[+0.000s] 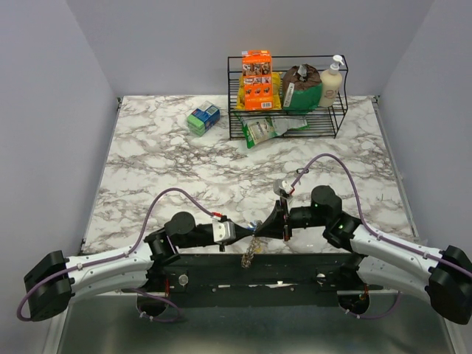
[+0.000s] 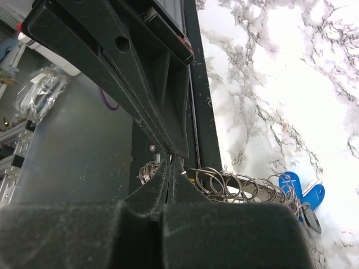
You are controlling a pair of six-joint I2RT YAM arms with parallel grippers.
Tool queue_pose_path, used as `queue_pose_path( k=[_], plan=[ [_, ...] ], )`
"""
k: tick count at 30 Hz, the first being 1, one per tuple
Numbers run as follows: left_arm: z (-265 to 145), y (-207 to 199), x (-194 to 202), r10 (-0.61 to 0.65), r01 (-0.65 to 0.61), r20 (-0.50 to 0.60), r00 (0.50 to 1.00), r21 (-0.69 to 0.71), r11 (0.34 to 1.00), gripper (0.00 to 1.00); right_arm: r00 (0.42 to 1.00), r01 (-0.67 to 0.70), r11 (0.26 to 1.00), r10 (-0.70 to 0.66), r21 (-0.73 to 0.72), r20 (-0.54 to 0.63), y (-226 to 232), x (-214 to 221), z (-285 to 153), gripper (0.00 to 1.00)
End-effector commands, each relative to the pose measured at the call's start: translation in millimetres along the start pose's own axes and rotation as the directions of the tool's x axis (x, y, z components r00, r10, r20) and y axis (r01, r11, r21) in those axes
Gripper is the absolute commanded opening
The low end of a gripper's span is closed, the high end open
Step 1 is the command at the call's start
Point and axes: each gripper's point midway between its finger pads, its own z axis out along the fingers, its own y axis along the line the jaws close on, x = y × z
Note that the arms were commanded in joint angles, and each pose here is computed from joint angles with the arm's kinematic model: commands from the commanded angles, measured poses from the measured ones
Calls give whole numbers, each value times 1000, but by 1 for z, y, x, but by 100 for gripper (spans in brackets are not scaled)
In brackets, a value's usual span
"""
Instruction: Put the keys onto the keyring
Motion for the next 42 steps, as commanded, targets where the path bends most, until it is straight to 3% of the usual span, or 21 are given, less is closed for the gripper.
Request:
queue_pose_path(
  k=[1,8,18,22,27,33,42],
  plan=[
    [-4,3,-15,41,-40,23,999,-19,999,14,1000,21,999,-21,36,20,-6,-1,-2,0],
    [-11,-1,-3,16,-16,-1,1000,-17,1000,35,999,23,1000,-23,19,22,-5,0,0,1],
    [-8,-6,1,-14,14,1,1000,6,1000,45,998,52,999,-51,-9,34,2,-3,-2,0],
    [-10,1,-2,-21,22,41,999,-42,999,55,997,66,997,-65,-33,28,6,-2,-2,0],
    [-12,4,-10,-40,44,79,996,-52,998,59,997,76,997,-75,-33,30,7,-2,-3,0],
    [-12,-4,-15,-57,54,112,992,30,998,52,996,83,996,-81,-46,30,9,-2,-3,0],
    [-7,-5,-17,-142,127,98,985,150,980,52,996,86,996,-85,-34,28,7,-1,-4,0]
  ],
)
